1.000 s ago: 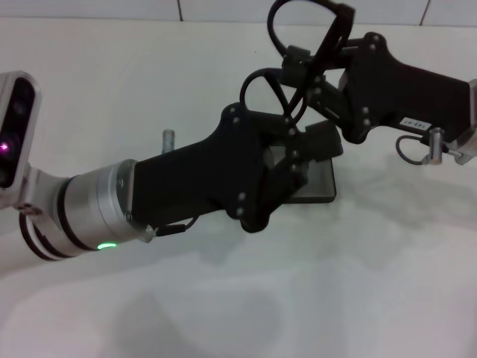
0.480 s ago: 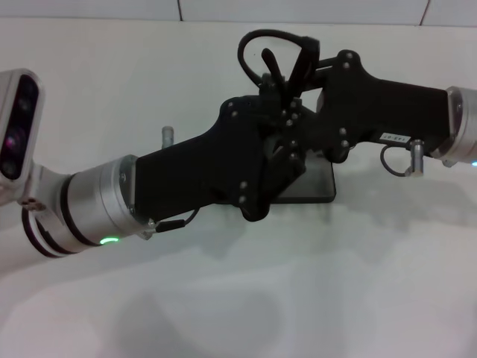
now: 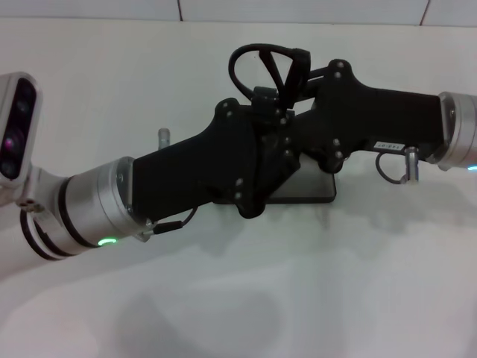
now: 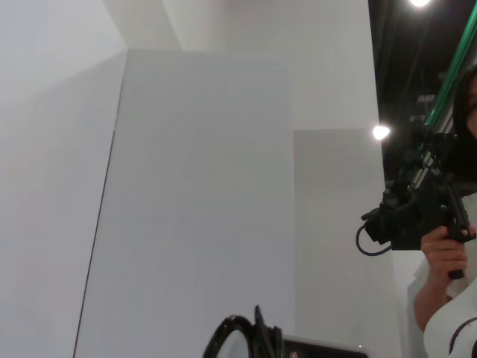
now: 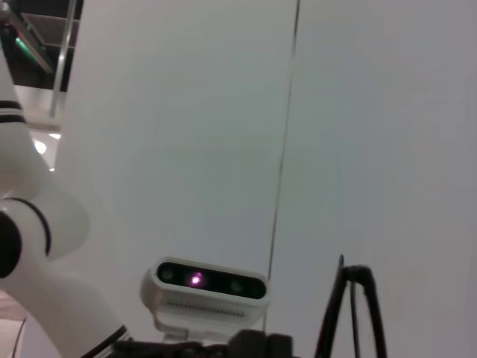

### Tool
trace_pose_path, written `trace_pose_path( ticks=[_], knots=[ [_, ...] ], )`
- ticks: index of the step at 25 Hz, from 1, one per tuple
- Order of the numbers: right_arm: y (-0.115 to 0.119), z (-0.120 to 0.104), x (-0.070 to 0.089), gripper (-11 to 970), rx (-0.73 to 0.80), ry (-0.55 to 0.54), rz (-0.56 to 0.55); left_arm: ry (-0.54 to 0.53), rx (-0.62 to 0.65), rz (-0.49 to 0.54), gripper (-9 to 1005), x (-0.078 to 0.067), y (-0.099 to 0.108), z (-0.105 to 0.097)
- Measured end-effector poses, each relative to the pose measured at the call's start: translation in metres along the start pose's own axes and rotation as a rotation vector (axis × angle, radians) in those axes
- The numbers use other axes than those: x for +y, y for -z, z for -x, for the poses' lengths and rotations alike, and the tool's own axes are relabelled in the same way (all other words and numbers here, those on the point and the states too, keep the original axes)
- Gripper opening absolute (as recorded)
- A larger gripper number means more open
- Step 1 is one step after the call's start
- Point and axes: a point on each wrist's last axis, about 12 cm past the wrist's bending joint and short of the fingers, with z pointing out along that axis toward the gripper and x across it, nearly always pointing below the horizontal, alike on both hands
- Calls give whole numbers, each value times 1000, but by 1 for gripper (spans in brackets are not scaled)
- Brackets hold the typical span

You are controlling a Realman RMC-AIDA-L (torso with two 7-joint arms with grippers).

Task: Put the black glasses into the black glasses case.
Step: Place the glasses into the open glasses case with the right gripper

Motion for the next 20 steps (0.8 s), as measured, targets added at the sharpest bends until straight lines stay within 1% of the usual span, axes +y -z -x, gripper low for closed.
trace_pose_path(
  ticks=[4,8,11,15,17,19,20],
  knots=[
    [0,-2,1,103,11,-2,-1,5,6,4,47,0,1,-1],
    [4,-5,0,103,25,-10,-36,10,5,3,47,-2,4,-1],
    [9,-6,-2,103,43,-14,-64,18,2,0,47,-6,10,0],
    [14,-4,-5,102,84,-29,-86,14,-10,14,47,-12,29,6],
    [16,2,-7,102,157,-53,-66,3,-15,31,47,-14,42,12],
    [15,13,-9,101,254,-73,-39,-3,-21,64,47,-16,60,19],
    [13,21,-10,101,334,-91,-23,-3,-22,74,47,-17,64,22]
  ],
)
